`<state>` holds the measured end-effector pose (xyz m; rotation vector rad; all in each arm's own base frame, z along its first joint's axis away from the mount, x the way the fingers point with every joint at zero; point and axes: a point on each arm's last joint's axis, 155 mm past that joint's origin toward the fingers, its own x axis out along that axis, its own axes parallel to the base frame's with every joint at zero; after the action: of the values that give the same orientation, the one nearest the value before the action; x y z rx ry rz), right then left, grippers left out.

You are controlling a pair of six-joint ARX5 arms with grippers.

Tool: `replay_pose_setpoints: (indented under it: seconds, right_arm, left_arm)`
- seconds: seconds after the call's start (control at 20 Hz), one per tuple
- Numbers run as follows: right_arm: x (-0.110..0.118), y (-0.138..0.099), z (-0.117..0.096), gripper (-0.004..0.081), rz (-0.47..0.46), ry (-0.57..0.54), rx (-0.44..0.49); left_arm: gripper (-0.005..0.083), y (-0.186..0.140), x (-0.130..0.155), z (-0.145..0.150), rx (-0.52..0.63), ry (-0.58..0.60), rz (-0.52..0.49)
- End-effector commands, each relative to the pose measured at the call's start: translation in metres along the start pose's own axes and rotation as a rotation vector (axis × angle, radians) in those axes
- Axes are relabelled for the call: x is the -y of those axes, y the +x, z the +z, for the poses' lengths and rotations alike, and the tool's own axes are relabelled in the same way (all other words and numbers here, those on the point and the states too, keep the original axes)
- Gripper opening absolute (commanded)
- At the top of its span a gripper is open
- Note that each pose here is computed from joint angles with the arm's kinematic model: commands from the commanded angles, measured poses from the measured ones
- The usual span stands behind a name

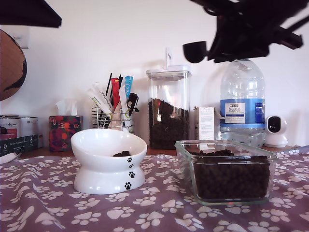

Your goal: Measure one spoon of cat food and pour it into the food bowl

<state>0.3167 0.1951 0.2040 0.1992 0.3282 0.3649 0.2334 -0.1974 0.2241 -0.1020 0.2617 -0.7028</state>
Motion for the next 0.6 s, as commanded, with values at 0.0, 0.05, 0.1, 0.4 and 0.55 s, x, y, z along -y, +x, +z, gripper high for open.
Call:
replay_pose_setpoints:
  seconds: [0.0,0.05,0.1,0.4,0.55]
  right_arm:
    - [0.011,0.001,-0.029,-0.0013,-0.005,-0.006,-0.074]
    - [0.015,0.000,-0.047,-0.0013,-0.001,-0.017,-0.145]
    - [0.016,-0.001,-0.062,-0.0013,0.014,-0.018,-0.211]
    - [0.035,-0.008,-0.107,-0.0013,-0.006,0.002,-0.414]
    - [0.046,-0.016,-0.126,-0.0013,-0.034,0.016,-0.498]
  left_arm:
    - [-0.0019,0.005,-0.001,-0.005,-0.012,0.007,0.001]
    - [-0.0019,0.009,-0.002,-0.010,-0.030,0.006,0.001]
    - [-0.0019,0.012,-0.002,-0.014,-0.047,0.005,0.003]
    - [-0.0019,0.023,-0.003,-0.026,-0.088,0.003,0.000]
    - [-0.0019,0.024,-0.002,-0.028,-0.096,0.002,-0.005]
